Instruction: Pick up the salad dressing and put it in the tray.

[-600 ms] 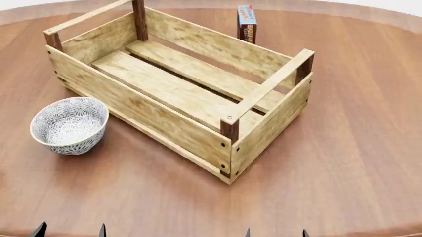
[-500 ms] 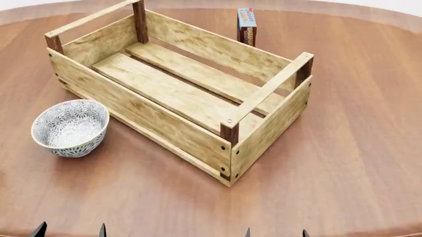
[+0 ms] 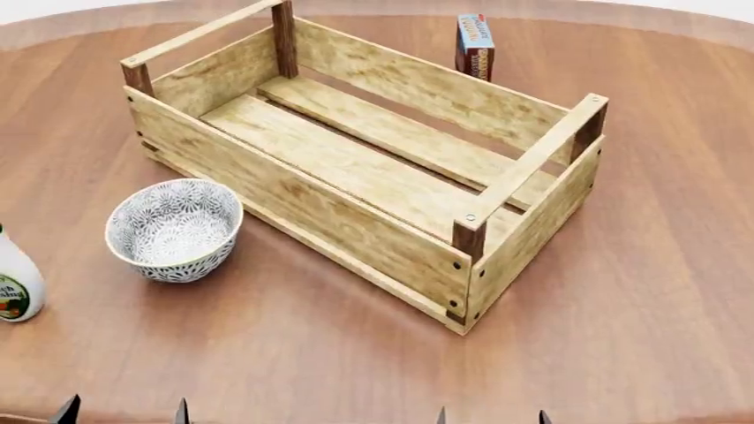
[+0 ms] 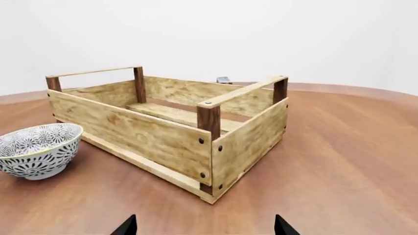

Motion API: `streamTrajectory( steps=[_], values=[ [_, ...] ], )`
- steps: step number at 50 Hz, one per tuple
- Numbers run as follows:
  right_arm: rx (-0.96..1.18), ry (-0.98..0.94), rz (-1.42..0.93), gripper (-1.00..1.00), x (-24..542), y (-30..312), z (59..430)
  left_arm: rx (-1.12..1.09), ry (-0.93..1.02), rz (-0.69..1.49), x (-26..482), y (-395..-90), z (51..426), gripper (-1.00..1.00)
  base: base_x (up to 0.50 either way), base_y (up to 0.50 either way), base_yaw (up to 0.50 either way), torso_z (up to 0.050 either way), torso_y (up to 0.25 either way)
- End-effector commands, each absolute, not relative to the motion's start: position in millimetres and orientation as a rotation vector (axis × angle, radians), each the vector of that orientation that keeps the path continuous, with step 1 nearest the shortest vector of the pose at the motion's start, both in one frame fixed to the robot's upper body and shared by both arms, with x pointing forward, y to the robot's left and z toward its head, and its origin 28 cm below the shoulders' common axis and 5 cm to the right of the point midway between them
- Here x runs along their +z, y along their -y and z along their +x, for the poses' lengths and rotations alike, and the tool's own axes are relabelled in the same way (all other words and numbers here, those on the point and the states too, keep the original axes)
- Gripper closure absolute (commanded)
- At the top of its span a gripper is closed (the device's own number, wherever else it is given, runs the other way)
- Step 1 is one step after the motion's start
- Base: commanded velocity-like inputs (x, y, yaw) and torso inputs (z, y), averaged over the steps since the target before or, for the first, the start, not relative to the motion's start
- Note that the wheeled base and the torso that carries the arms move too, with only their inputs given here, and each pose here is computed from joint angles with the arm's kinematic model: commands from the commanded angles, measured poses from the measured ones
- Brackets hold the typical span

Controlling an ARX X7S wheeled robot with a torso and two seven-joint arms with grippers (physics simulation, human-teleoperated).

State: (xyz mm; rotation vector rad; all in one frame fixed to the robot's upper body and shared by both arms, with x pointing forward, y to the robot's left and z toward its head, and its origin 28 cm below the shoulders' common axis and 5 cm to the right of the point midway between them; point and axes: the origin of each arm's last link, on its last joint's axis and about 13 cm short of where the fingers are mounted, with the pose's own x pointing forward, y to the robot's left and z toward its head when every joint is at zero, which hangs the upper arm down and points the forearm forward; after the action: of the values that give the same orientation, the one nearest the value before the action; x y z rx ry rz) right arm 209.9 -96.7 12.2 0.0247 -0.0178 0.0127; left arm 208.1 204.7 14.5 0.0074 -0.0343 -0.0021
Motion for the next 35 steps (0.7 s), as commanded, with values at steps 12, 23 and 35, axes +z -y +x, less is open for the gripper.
streamTrajectory(
  steps=[12, 23, 35],
  values=[
    [0.017, 0.029, 0.028, -1.00, 12.8, 96.2, 209.0, -0.002, 0.048, 0.020, 15.3, -204.6, 207.3, -1.00, 0.00, 0.50, 0.00, 0.000, 0.000],
    [0.017, 0.029, 0.028, -1.00, 12.3, 95.9, 208.8, -0.004, 0.044, 0.021, 14.2, -204.8, 207.4, -1.00, 0.00, 0.50, 0.00, 0.000, 0.000],
    [0.063, 0.013, 0.000, -1.00, 12.4, 93.4, 209.8, -0.010, -0.002, 0.037, 11.0, -204.0, 210.5, -1.00, 0.00, 0.24, 0.00, 0.000, 0.000]
  ],
)
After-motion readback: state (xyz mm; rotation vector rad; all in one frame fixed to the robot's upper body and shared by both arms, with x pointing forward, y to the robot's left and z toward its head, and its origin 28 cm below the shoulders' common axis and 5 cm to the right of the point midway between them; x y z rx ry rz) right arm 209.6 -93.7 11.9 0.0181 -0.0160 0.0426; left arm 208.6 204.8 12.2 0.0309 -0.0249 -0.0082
